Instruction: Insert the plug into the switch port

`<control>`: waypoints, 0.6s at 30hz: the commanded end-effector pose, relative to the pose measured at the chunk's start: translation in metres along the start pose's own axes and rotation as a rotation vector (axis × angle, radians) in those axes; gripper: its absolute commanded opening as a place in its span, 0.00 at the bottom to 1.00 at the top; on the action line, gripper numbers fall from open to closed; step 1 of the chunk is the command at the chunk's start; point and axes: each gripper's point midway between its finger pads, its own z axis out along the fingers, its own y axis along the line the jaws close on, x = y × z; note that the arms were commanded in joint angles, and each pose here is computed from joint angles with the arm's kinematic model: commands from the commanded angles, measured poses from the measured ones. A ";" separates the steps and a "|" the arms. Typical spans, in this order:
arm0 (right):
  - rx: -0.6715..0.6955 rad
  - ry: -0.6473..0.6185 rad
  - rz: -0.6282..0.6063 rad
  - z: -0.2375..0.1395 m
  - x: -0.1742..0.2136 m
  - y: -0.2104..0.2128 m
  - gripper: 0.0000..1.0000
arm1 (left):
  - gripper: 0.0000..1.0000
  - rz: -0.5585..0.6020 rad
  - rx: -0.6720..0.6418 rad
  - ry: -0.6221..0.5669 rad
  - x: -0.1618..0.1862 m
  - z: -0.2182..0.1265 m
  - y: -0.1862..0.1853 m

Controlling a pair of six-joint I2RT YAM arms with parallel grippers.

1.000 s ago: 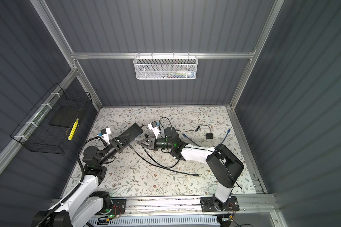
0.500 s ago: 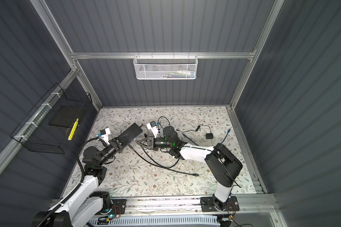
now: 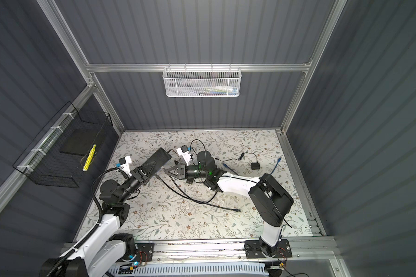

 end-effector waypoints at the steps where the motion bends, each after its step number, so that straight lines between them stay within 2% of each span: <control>1: -0.078 -0.060 -0.069 0.008 -0.025 0.032 0.00 | 0.00 0.015 0.067 0.104 0.022 -0.003 -0.015; 18: -0.143 -0.053 -0.059 0.003 -0.028 0.046 0.00 | 0.00 0.028 0.125 0.196 0.034 -0.001 -0.025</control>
